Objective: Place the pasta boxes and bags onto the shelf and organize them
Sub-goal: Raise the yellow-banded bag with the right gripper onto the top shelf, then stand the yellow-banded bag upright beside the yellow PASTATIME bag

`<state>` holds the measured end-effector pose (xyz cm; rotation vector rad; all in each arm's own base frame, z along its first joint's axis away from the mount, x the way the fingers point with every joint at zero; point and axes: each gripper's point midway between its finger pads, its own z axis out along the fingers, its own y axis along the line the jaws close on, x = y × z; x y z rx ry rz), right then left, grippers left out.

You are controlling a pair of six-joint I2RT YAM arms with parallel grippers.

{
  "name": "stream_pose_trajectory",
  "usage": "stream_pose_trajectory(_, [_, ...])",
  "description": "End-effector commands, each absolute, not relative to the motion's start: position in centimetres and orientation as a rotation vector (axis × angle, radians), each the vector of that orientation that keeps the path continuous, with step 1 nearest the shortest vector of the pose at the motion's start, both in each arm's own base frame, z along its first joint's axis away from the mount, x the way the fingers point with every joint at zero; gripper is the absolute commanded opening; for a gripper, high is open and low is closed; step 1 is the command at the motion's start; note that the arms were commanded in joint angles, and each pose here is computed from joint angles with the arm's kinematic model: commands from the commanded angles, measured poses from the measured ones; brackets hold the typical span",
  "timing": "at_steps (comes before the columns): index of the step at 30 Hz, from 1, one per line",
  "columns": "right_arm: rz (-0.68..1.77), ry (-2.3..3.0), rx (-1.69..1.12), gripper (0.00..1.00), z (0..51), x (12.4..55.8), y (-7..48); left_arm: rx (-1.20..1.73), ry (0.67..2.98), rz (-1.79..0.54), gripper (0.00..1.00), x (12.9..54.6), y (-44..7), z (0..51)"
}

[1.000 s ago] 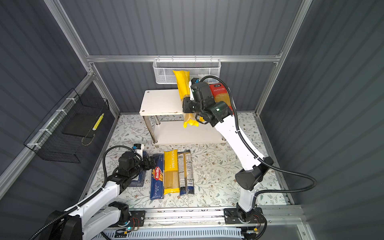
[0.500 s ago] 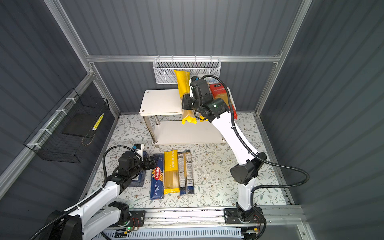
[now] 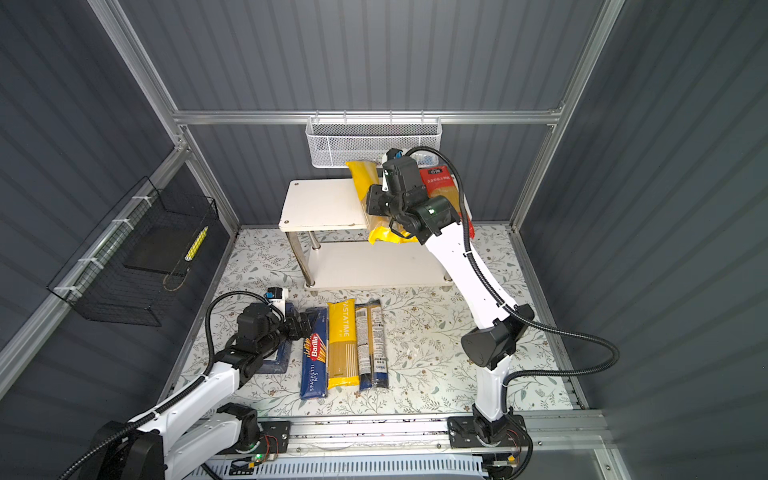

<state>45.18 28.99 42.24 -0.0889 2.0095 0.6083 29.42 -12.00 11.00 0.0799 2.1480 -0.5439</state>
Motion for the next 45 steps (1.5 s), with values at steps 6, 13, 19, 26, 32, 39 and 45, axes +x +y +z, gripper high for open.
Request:
stream_pose_trajectory(6, [0.655,1.86,-0.046,0.34,47.1,44.9,28.1,0.112,2.133,-0.551,0.99,29.5,-12.4,11.3])
stream_pose_trajectory(13, [0.642,1.884,-0.105,0.46,47.9,42.5,27.4,0.111,2.132,-0.552,0.99,29.5,-12.4,11.3])
stream_pose_trajectory(19, [0.601,2.036,-0.274,0.64,45.2,38.5,27.0,0.112,2.132,-0.553,0.99,29.5,-12.4,11.4])
stream_pose_trajectory(26, [0.52,2.091,-0.395,0.75,42.0,35.1,26.9,0.112,2.131,-0.552,0.99,29.4,-12.4,11.4])
stream_pose_trajectory(32, [0.45,2.094,-0.46,0.79,40.7,35.5,26.9,0.113,2.128,-0.556,0.99,29.4,-12.4,11.4])
stream_pose_trajectory(39, [0.361,2.106,-0.473,0.8,40.1,36.0,26.7,0.108,2.127,-0.546,0.99,29.4,-12.3,11.5])
stream_pose_trajectory(45, [0.27,2.114,-0.461,0.82,39.6,36.2,25.8,0.112,2.131,-0.554,0.99,29.5,-12.4,11.4])
